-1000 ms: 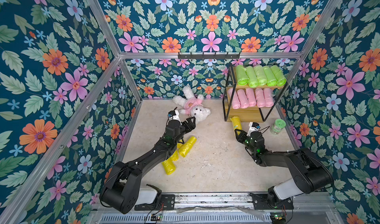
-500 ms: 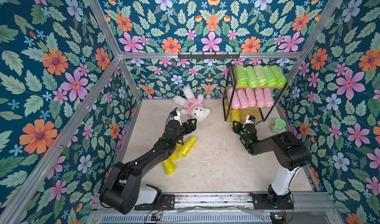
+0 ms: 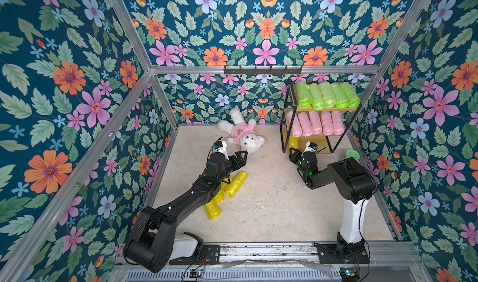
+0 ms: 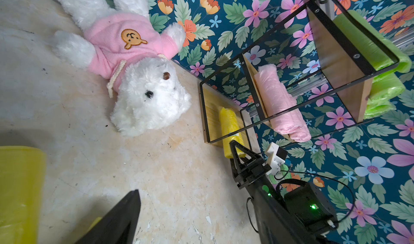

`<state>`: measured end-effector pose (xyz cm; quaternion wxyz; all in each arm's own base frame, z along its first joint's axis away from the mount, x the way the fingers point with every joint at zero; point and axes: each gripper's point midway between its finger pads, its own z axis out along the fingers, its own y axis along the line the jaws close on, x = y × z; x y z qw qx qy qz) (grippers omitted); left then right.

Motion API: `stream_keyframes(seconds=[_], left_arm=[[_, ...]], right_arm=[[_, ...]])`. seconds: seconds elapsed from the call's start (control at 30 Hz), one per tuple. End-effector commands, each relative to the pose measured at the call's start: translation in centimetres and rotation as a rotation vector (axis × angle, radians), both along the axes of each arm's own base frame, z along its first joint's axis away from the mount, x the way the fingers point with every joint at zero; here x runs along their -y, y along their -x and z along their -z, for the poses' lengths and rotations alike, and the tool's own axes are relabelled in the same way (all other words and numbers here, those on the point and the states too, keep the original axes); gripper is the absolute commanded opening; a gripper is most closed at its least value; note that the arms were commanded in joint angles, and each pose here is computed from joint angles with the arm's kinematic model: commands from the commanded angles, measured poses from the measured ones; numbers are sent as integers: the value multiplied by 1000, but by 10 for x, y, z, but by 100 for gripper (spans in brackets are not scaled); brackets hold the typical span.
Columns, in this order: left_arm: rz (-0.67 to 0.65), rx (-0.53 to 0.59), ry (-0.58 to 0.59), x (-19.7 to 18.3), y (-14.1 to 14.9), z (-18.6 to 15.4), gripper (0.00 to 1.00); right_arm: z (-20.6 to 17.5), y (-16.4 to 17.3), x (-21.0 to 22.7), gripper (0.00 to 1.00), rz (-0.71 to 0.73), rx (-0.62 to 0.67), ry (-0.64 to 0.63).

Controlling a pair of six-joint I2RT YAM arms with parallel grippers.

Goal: Sort the rolls of trash bags by color and place them on the shelf
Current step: Place the roll of trash bags on the shelf.

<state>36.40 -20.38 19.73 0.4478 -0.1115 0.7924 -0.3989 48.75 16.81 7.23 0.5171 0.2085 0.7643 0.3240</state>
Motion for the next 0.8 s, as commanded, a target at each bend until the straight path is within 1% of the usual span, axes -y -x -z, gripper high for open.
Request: stream_keyframes(seconds=[0.0,0.27,0.63,0.77], left_arm=[[17,25,28,4,-1,-7,85],[48,19,64,12,-3,-7,84],[50,25,61,12,-3,-8,84],[54,23,61,13,-2,-8,84]], right_arm=[[-13,-8,-5,41,-8,46,-49],[-5,-17,-10,45,-15,25,-84],[11,-22,-2,52,24,-34,-134],[10,-22,1,56,32,-32,-149]])
